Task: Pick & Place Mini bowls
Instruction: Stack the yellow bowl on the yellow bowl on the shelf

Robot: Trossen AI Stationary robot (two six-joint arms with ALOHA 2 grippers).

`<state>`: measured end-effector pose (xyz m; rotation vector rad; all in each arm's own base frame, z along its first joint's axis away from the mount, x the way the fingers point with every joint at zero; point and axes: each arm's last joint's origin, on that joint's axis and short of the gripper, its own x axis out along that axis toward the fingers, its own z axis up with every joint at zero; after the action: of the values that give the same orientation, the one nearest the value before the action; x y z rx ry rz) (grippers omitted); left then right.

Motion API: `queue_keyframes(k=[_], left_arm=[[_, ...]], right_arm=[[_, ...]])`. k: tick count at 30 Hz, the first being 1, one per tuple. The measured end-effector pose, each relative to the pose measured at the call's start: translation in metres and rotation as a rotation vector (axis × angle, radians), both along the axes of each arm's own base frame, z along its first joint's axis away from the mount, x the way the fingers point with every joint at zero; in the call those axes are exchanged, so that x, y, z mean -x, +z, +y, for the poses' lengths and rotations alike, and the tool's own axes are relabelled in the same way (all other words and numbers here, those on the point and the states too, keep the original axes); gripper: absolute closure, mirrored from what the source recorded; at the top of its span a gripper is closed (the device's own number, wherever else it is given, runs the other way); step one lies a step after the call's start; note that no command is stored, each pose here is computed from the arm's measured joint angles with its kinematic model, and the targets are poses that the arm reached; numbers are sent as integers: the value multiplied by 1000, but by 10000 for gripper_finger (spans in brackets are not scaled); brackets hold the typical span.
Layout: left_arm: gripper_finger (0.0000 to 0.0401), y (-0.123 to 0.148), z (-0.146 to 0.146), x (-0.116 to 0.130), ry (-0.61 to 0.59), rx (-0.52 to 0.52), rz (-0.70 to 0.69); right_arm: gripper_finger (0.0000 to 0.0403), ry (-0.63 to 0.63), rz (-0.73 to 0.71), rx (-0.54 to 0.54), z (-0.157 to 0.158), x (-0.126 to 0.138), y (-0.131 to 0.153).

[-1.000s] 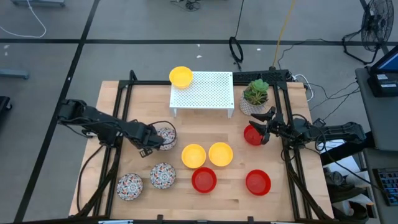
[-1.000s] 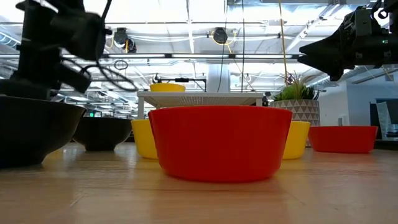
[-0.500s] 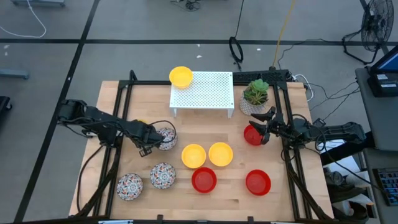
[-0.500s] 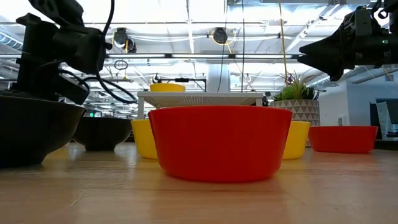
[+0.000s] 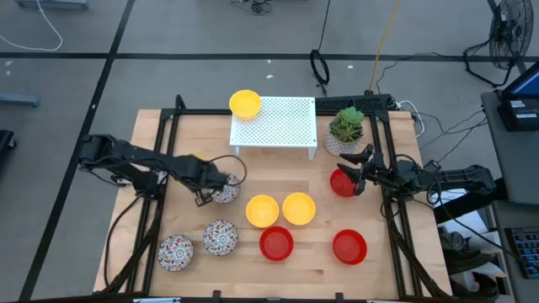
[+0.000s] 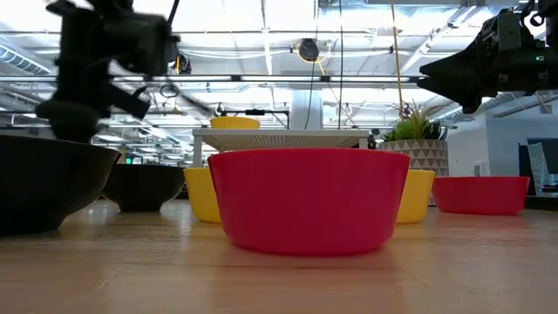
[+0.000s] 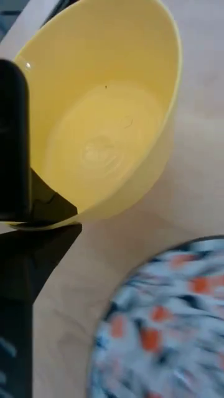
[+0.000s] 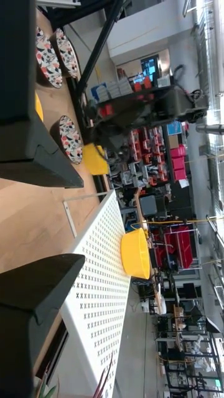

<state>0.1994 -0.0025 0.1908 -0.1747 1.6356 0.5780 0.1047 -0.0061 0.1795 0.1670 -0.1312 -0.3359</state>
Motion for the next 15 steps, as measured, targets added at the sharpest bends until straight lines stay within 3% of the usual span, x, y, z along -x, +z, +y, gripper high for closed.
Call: queue_keyframes(k=[15], left_arm=[[388, 119, 31, -45, -217, -313, -263]], right_arm=[[232, 0, 0, 0, 0, 0, 0]])
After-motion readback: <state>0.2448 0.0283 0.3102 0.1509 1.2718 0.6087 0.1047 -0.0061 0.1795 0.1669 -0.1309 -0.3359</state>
